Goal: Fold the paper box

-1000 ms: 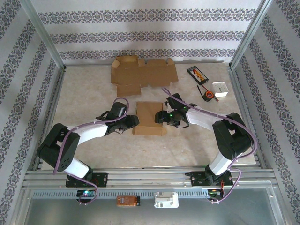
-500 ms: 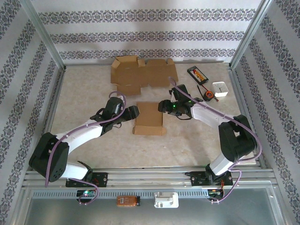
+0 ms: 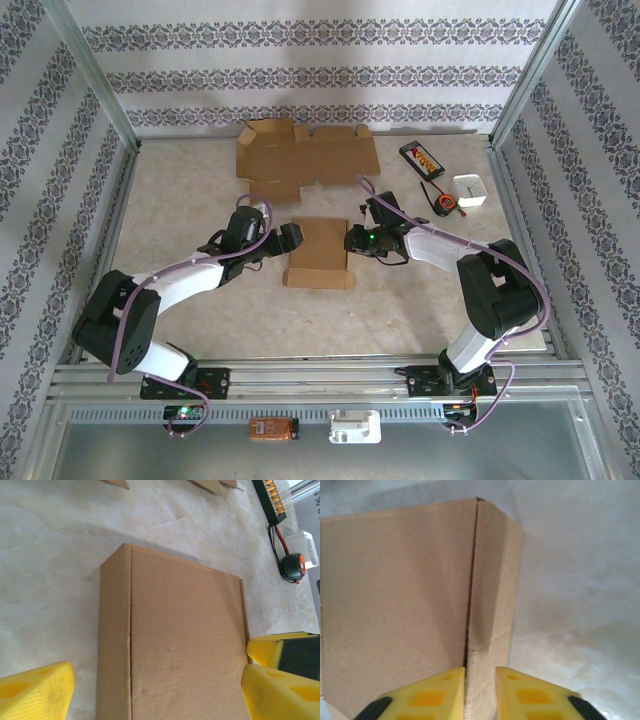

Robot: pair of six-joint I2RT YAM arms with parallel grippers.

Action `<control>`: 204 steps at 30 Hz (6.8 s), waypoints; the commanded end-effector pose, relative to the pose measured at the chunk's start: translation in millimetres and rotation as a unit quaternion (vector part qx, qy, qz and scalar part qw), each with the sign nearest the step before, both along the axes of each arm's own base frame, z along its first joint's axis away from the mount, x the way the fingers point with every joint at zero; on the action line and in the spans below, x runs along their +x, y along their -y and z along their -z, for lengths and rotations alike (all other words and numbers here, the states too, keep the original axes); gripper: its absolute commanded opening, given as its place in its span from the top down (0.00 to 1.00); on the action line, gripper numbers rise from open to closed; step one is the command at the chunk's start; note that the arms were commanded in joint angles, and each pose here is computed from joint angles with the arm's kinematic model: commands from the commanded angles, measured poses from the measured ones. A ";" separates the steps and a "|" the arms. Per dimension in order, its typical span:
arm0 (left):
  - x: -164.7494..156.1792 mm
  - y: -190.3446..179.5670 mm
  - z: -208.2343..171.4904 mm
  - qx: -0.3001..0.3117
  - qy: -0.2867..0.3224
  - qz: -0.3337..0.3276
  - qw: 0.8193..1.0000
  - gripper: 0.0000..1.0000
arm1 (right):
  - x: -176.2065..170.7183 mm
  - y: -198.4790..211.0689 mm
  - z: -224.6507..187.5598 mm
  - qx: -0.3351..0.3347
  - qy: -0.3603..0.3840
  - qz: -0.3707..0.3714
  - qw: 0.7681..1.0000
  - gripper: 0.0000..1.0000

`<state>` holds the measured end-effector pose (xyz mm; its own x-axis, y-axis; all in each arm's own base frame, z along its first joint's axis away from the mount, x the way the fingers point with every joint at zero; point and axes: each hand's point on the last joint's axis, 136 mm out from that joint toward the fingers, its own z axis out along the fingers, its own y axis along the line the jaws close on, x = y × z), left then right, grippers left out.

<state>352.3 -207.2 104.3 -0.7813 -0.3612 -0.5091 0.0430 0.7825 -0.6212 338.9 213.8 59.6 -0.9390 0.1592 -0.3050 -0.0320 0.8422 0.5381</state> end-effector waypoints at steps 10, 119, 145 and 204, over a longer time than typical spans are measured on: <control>10.6 14.5 9.6 -0.095 -0.017 0.015 0.995 0.11 | -11.5 6.1 20.5 0.114 -0.027 -0.014 0.993 0.87; -26.1 -51.6 -181.9 0.008 0.288 -0.045 0.957 0.17 | -32.8 -87.4 -91.2 -0.331 0.556 -0.422 0.635 0.57; -166.4 -31.4 -143.6 0.294 0.409 0.442 0.742 0.02 | -83.5 -87.1 -94.7 -0.227 0.192 -0.700 0.649 0.55; -106.6 -23.3 -121.7 0.119 0.134 0.206 0.962 0.14 | -66.1 -16.4 -123.5 -0.035 0.234 -0.221 0.946 0.67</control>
